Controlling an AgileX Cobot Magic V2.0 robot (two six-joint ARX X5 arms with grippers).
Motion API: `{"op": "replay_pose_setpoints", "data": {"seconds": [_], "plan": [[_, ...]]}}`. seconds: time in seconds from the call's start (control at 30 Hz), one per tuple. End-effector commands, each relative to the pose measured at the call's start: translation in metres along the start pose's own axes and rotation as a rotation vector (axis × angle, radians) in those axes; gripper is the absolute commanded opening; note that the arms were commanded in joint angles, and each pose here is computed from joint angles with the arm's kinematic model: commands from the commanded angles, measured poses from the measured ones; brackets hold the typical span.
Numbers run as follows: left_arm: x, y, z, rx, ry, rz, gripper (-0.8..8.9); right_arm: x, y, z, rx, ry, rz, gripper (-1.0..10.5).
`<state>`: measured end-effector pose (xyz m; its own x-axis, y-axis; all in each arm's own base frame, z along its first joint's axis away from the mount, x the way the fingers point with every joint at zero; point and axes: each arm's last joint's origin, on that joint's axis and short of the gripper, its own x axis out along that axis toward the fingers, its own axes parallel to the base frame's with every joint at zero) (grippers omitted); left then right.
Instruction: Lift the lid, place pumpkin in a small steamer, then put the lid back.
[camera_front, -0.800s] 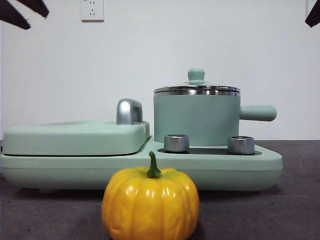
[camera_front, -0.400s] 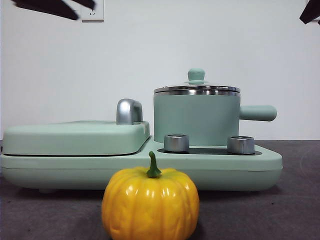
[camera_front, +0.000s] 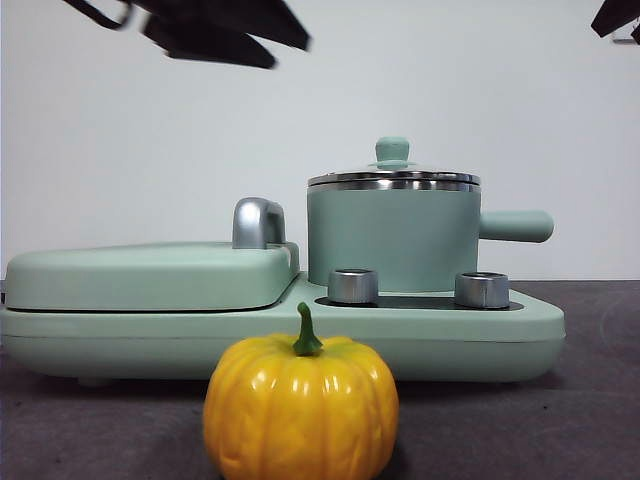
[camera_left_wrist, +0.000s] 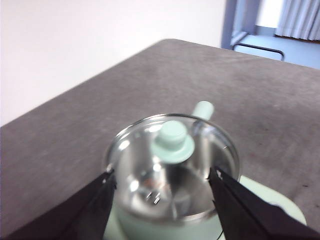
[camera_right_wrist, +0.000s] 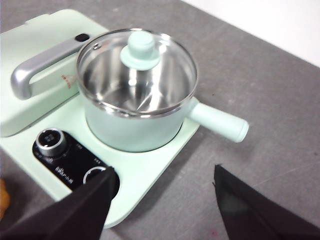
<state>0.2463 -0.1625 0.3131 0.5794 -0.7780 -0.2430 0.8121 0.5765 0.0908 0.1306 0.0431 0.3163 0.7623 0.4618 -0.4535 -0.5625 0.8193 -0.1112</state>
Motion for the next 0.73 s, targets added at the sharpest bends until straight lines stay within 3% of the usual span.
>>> {"op": "replay_pose_setpoints", "data": {"seconds": [0.03, 0.3, 0.73], "plan": [[0.018, -0.003, 0.009, 0.017, -0.032, -0.032, 3.09, -0.001, -0.001, 0.005, 0.006, -0.019, -0.003, 3.2], [0.071, -0.008, 0.018, 0.012, -0.012, -0.099, 3.09, -0.001, -0.001, 0.005, 0.005, -0.019, -0.003, 3.2], [0.122, 0.004, 0.011, -0.062, 0.029, -0.091, 3.09, -0.001, 0.000, 0.004, 0.006, -0.015, -0.002, 3.2]]}}
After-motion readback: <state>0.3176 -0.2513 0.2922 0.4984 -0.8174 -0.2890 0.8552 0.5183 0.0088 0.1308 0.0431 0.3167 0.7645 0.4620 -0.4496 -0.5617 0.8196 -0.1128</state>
